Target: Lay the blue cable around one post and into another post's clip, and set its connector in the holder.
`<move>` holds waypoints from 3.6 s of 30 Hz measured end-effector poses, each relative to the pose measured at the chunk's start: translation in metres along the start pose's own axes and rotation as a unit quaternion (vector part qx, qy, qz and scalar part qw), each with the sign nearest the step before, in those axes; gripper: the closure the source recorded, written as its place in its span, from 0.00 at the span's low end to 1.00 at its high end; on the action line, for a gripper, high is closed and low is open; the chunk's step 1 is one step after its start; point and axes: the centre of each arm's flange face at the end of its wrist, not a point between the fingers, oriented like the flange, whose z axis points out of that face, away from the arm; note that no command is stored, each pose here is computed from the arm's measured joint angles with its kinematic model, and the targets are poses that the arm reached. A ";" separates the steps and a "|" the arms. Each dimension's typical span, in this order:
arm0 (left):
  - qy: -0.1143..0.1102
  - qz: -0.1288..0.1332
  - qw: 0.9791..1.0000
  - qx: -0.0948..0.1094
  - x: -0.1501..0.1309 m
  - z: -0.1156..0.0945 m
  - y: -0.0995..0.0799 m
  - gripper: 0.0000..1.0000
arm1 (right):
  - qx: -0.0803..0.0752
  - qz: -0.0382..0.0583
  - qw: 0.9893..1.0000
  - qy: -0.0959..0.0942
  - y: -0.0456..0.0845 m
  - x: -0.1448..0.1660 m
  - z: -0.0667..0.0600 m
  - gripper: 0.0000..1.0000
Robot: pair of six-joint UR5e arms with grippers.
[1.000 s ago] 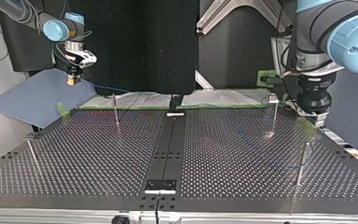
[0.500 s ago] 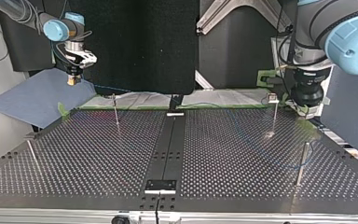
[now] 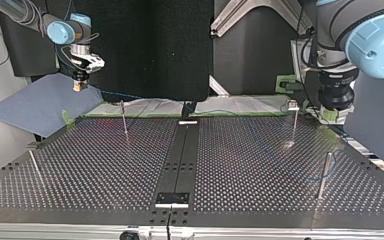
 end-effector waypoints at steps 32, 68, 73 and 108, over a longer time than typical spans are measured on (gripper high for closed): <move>-0.007 0.001 1.000 0.012 0.001 -0.002 -0.006 0.00 | 0.001 0.000 1.000 0.000 -0.001 0.000 0.000 1.00; 0.079 0.035 0.978 0.191 0.168 0.032 -0.104 0.00 | 0.001 -0.004 1.000 -0.004 -0.004 -0.002 -0.002 1.00; 0.086 0.033 0.971 0.222 0.187 0.032 -0.126 0.00 | 0.003 -0.007 1.000 -0.004 -0.007 -0.002 -0.002 1.00; 0.011 0.031 0.914 0.403 0.244 0.010 -0.308 0.00 | 0.009 -0.009 1.000 -0.002 -0.013 -0.002 -0.002 1.00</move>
